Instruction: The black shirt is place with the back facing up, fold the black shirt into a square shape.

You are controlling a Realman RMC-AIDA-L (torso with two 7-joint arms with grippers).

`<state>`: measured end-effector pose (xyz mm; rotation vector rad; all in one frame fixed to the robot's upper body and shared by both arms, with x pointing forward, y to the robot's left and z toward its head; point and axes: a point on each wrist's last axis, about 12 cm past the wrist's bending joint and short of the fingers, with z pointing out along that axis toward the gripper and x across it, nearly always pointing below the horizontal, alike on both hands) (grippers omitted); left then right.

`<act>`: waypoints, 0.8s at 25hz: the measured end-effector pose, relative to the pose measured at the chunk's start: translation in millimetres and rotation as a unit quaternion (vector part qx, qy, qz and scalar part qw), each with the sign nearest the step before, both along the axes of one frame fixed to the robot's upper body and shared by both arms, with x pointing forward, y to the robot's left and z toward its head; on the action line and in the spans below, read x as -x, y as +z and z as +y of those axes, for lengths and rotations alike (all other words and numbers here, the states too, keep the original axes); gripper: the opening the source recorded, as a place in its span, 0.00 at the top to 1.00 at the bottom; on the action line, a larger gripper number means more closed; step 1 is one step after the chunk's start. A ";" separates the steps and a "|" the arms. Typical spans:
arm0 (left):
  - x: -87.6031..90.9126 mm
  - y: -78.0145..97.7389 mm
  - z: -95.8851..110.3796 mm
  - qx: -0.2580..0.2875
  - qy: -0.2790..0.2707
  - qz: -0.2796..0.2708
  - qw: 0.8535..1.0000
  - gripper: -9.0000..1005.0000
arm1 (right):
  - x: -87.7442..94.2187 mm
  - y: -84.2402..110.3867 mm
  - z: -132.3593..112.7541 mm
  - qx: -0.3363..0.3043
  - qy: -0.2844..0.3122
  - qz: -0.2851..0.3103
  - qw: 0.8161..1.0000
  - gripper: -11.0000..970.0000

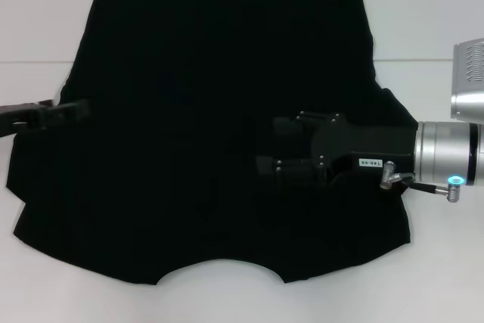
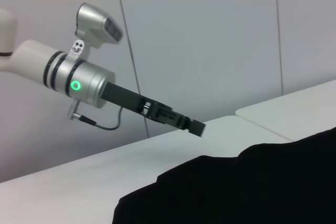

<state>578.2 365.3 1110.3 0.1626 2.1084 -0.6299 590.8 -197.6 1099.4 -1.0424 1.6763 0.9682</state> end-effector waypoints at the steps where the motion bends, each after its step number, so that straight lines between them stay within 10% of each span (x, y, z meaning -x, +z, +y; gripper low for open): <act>1: 2.0 0.4 3.9 0.004 0.011 0.005 1.000 0.16 | -0.2 -0.6 0.8 0.000 -0.002 0.001 1.000 0.09; 20: 8.2 -17.0 30.3 -0.022 0.141 0.119 0.983 0.16 | 2.5 -7.0 6.5 -0.009 -0.002 0.003 1.000 0.09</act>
